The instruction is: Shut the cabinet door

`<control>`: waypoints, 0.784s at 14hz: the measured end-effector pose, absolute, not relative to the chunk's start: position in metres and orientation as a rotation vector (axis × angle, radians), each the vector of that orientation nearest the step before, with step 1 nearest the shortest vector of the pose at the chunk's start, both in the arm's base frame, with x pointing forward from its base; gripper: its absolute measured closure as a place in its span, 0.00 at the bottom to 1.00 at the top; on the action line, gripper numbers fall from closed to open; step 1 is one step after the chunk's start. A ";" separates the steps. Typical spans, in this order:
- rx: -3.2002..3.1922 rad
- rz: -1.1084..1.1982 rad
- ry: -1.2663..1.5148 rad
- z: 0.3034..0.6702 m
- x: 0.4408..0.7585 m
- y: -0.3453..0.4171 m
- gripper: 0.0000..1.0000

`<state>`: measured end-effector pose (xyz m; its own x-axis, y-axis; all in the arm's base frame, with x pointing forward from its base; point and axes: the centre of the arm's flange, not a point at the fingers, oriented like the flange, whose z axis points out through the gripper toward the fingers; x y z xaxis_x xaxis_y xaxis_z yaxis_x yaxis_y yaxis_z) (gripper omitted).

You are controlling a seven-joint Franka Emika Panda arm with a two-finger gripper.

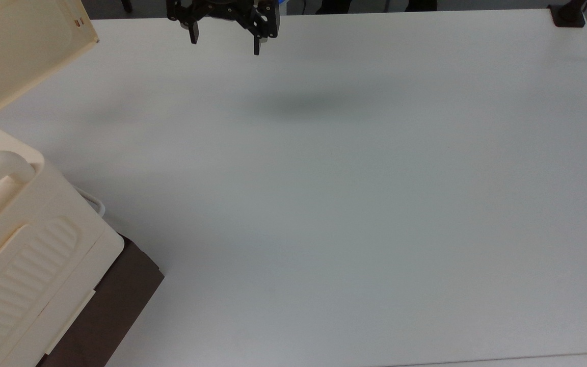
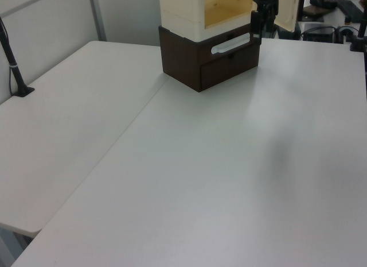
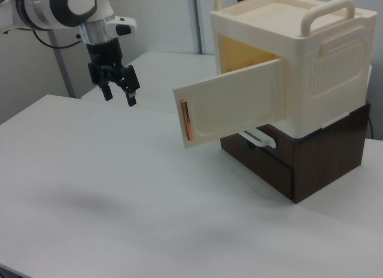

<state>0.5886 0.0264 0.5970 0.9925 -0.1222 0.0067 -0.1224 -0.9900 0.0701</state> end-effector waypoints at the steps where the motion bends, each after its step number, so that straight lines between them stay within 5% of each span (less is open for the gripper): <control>1: 3.066 0.004 -0.186 0.597 0.589 0.026 0.00; 5: 3.070 -0.001 -0.076 0.597 0.589 0.027 0.04; 11: 3.071 -0.004 0.003 0.597 0.589 0.025 0.73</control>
